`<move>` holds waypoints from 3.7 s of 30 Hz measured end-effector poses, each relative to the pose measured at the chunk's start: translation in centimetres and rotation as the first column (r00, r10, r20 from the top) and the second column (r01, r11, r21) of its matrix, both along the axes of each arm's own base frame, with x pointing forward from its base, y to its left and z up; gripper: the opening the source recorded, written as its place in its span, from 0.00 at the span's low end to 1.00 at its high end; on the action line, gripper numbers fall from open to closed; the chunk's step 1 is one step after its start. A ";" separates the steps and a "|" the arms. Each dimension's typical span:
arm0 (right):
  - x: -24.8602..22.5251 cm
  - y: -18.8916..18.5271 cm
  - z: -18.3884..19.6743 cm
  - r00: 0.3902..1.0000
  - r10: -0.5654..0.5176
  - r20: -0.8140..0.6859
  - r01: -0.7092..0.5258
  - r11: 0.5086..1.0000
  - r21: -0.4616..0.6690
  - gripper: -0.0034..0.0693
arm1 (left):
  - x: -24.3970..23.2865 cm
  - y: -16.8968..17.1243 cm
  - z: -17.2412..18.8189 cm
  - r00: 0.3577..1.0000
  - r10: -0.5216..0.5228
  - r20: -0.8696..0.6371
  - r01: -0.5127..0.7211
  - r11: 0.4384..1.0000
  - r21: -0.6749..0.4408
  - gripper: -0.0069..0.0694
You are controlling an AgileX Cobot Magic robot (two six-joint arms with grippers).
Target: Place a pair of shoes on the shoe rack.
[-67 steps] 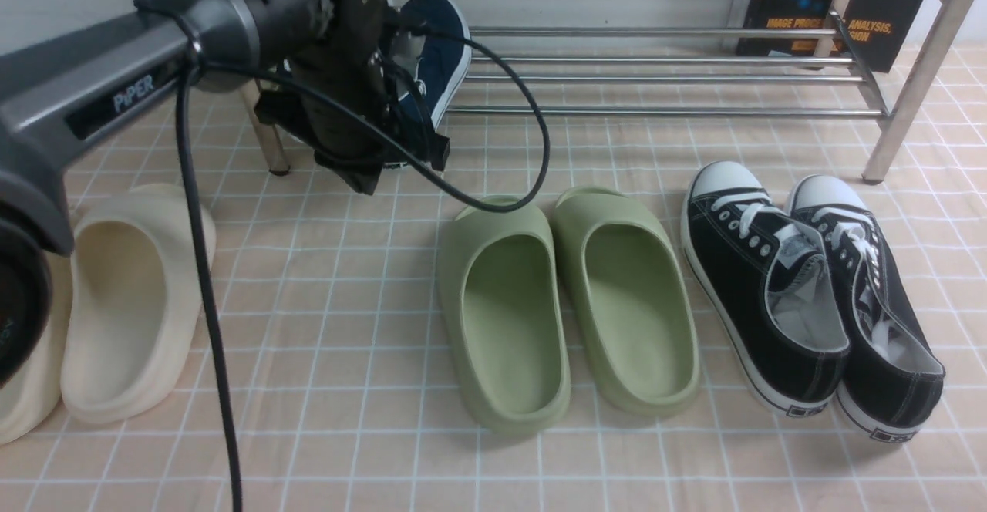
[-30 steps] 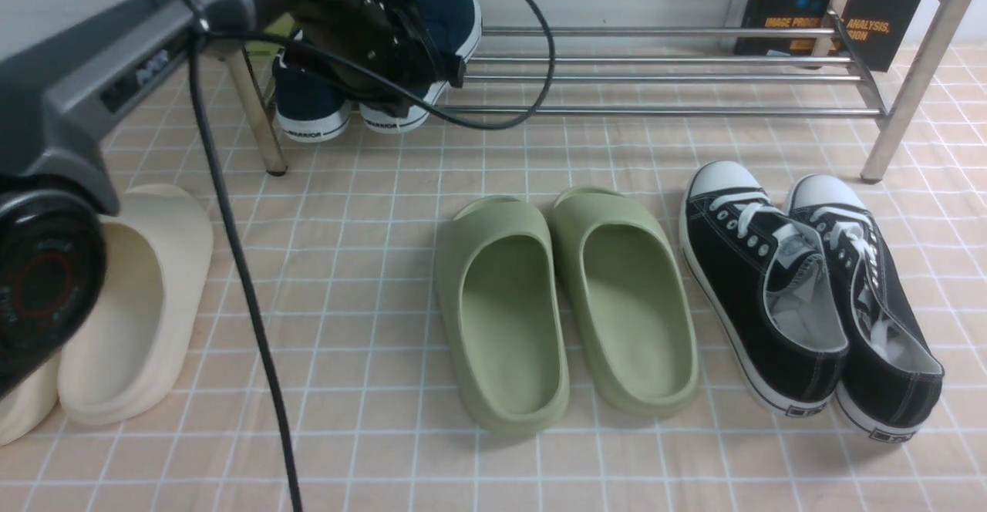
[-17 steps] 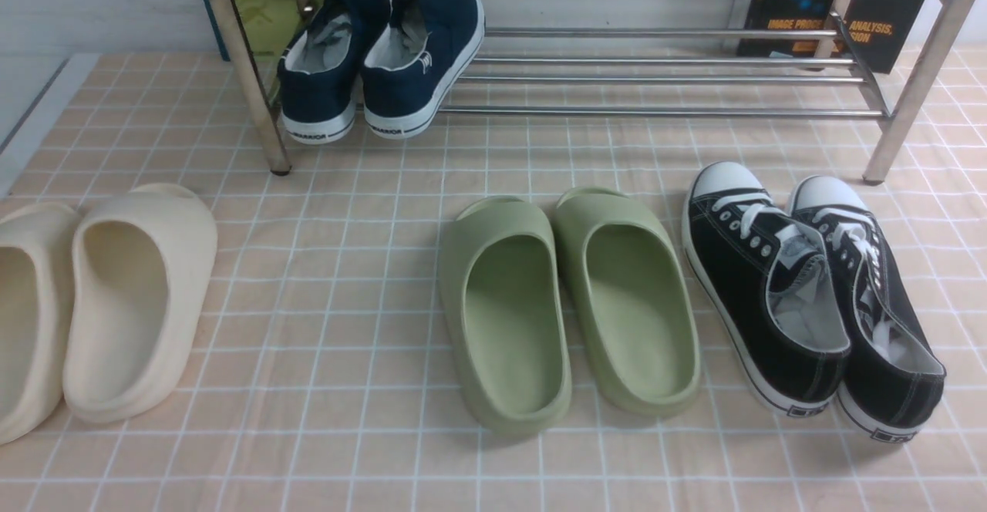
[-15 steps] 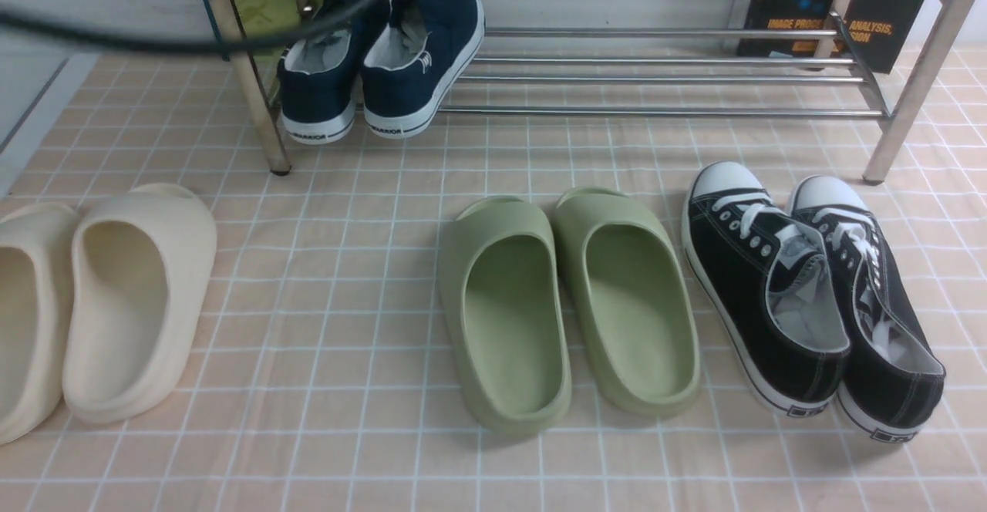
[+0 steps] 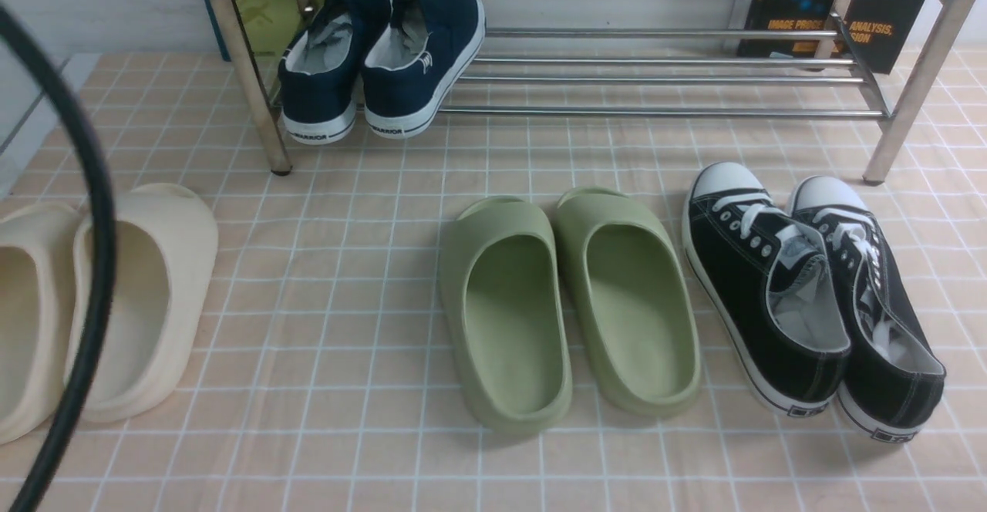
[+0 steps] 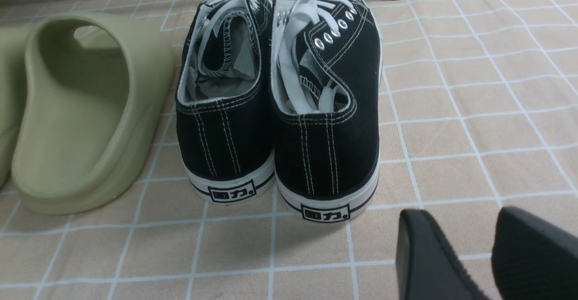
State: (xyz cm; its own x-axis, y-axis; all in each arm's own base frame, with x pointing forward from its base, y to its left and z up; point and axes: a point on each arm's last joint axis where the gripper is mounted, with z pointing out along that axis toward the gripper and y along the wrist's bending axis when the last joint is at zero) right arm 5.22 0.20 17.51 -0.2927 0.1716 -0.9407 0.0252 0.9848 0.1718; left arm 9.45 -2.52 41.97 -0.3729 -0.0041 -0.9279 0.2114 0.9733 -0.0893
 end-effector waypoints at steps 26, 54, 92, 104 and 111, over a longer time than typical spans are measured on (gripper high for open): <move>0.0 0.0 0.0 1.000 0.000 0.000 0.000 1.000 0.000 0.38 | -2.3 2.0 -15.1 0.930 0.145 0.339 -0.148 0.989 -0.017 0.11; 0.0 0.0 0.0 1.000 0.000 0.000 0.000 1.000 0.000 0.38 | -4.2 3.7 -24.6 0.928 0.352 0.122 -0.366 0.923 0.123 0.11; 0.0 0.0 0.0 1.000 0.000 0.000 0.000 1.000 0.000 0.38 | -4.2 3.2 -24.6 0.953 0.282 0.107 -0.294 0.947 0.131 0.12; 0.0 0.0 0.0 1.000 0.000 0.000 0.000 1.000 0.000 0.38 | -4.2 3.2 -24.6 0.953 0.282 0.107 -0.294 0.947 0.131 0.14; 0.0 0.0 0.0 1.000 0.000 0.000 0.000 1.000 0.000 0.38 | -4.2 3.2 -24.6 0.953 0.282 0.107 -0.294 0.947 0.131 0.15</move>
State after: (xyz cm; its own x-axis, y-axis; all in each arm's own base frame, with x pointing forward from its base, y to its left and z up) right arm 5.22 0.20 17.51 -0.2927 0.1716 -0.9407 0.0252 0.9848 0.1718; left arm 5.22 0.71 17.33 -0.2941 0.0361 -0.9551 -0.0791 0.9949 0.0619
